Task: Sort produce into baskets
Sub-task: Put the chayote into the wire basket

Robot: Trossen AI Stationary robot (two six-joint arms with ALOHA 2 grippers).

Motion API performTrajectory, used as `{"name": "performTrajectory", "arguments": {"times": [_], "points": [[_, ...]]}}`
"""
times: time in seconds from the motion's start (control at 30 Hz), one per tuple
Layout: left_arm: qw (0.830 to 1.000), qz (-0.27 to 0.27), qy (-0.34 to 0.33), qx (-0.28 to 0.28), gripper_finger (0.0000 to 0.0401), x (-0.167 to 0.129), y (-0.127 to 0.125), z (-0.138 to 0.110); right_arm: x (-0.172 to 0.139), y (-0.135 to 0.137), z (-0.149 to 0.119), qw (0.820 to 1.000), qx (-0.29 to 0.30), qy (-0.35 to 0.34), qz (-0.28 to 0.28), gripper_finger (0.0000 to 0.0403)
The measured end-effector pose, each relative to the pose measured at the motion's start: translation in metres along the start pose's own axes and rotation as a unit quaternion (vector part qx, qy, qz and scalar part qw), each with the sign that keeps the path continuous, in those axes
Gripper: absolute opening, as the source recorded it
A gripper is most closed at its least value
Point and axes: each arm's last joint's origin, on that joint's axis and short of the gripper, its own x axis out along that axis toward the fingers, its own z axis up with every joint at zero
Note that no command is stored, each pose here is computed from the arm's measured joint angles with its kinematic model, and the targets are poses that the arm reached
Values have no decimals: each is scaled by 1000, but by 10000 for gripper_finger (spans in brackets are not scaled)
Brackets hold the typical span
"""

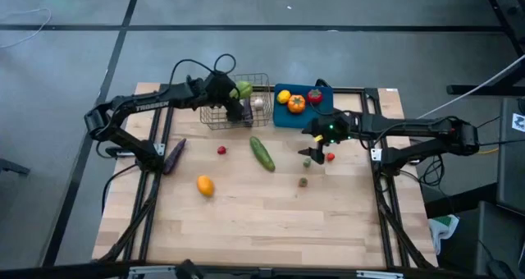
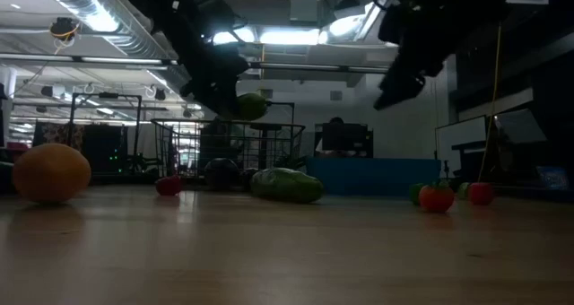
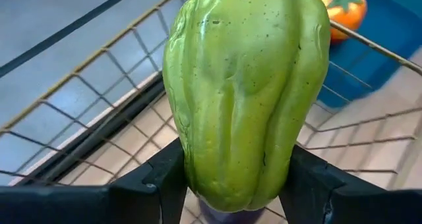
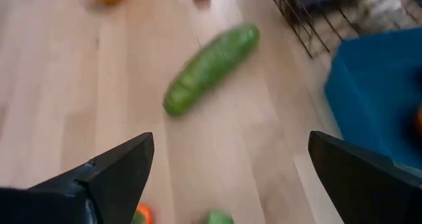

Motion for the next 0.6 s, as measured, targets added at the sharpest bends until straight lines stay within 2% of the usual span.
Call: {"name": "performTrajectory", "arguments": {"times": [0.17,0.37,0.6], "points": [[1000,14,1,20,188,2,12,2,17,11,9,999,-2,-45,24,399],[1000,24,7,0,193,5,20,2,48,27,13,996,-24,-75,52,399],[1000,27,7,9,250,5,23,2,84,37,7,994,-36,-79,68,399]]}}
